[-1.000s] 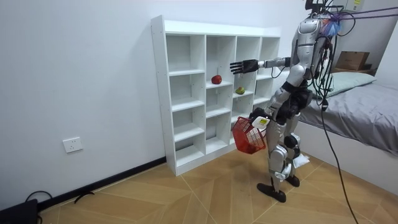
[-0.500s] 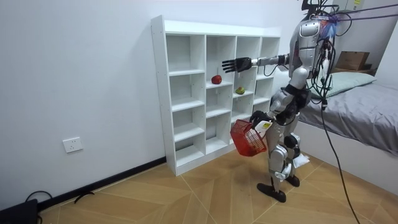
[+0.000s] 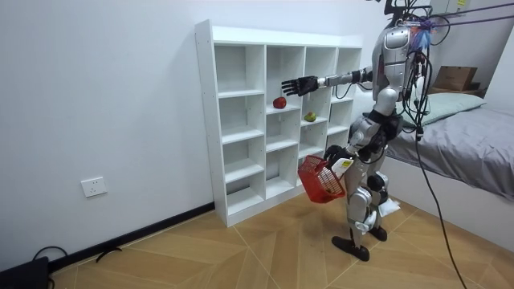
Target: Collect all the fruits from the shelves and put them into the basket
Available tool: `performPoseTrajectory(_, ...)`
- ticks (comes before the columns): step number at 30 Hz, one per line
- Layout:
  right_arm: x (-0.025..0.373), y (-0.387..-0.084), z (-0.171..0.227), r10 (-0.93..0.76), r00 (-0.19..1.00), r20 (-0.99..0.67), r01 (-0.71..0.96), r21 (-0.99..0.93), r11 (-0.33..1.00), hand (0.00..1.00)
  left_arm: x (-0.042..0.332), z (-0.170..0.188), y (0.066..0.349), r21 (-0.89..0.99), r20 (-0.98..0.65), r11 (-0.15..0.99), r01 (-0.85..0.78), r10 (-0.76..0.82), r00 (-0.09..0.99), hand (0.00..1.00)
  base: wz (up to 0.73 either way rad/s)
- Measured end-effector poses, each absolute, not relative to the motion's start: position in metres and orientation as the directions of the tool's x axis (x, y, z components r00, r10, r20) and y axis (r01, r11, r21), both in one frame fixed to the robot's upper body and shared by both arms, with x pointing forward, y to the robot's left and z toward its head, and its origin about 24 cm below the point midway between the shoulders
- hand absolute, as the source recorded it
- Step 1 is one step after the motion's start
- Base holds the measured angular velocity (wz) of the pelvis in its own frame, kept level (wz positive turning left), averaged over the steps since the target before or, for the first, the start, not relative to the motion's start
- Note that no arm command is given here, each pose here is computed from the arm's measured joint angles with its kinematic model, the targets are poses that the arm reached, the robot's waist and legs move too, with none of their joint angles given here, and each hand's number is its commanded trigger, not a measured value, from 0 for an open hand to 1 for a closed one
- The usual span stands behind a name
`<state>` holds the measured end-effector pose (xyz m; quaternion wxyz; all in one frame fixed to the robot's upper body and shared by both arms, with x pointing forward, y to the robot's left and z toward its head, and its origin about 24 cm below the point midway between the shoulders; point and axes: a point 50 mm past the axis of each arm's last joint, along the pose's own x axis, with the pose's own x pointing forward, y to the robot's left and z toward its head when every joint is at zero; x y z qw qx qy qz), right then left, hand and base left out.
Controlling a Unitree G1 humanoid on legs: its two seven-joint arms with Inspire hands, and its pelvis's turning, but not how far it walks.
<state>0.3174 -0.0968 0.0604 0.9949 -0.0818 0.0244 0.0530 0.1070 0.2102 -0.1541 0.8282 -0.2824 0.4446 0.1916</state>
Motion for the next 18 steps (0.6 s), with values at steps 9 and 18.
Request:
performPoseTrajectory(9, 0.338, -0.116, 0.068, -0.017, 0.999, -0.039, 0.007, -0.231, 0.973, 0.00, 0.117, -0.152, 0.210, -0.316, -0.831, 0.762, -0.565, 0.065, 0.552, 1.00, 0.08)
performPoseTrajectory(18, 0.343, -0.138, 0.073, -0.152, 0.988, 0.000, 0.146, -0.277, 0.950, 0.00, 0.122, -0.150, 0.210, -0.335, -0.819, 0.767, -0.548, 0.051, 0.572, 1.00, 0.03)
